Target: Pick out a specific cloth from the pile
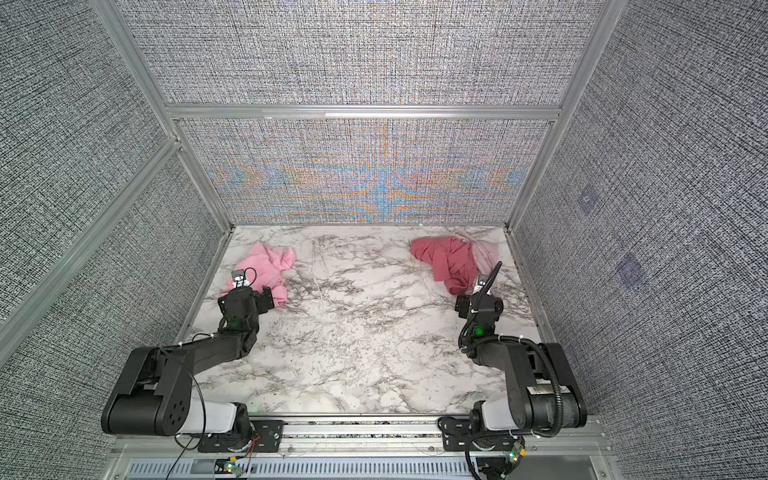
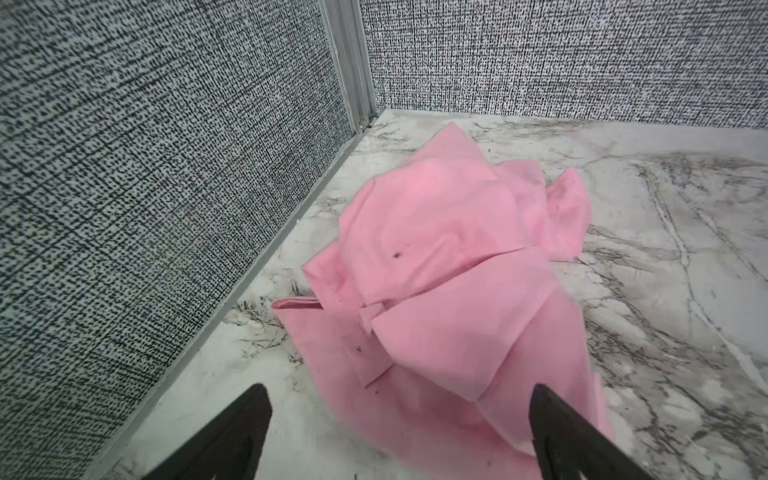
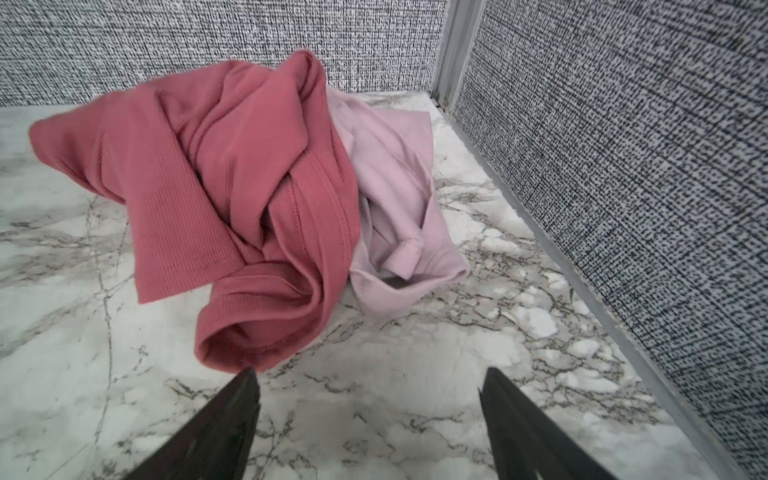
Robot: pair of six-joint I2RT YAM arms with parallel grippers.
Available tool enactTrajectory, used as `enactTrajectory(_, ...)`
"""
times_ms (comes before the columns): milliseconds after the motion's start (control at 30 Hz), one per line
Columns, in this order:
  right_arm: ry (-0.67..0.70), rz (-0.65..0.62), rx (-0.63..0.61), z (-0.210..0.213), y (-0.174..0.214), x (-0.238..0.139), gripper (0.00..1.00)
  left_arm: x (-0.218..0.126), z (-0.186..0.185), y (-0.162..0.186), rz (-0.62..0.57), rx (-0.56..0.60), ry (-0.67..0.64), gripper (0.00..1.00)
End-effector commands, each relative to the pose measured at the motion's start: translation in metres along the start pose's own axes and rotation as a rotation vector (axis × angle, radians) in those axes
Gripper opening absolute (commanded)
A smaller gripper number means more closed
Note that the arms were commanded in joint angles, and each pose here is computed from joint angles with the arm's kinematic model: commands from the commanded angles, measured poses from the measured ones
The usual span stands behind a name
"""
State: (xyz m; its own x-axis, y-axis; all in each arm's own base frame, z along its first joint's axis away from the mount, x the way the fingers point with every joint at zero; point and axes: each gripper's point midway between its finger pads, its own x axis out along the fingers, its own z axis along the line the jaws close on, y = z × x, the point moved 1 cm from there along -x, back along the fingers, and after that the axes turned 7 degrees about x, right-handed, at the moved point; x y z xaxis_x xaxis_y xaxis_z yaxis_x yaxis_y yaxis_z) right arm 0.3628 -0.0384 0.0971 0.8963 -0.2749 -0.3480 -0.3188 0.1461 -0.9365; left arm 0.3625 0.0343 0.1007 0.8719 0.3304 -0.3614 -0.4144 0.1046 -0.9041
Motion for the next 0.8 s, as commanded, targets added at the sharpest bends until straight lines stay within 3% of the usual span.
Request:
enactTrajectory(0, -0.066, -0.106, 0.008, 0.011, -0.016, 0.0, 0.85, -0.009, -0.002, -0.031, -0.216, -0.021, 0.036, 0.99)
enactTrajectory(300, -0.196, -0.077, -0.029, 0.027, -0.005, 0.002, 0.87, -0.03, -0.015, -0.027, -0.353, 0.006, 0.16, 0.99)
enactTrajectory(400, -0.219, -0.067, -0.016, 0.028, -0.006, 0.004, 0.89, -0.023, -0.015, -0.023, -0.292, -0.015, 0.168, 0.99)
enactTrajectory(567, -0.207, -0.06, -0.004, 0.025, -0.006, 0.006, 0.99, -0.026, -0.015, -0.025, -0.321, -0.006, 0.17, 0.99)
enactTrajectory(767, -0.207, -0.061, -0.003, 0.025, -0.006, 0.005, 0.99, -0.028, -0.014, -0.025, -0.332, -0.003, 0.168, 0.99)
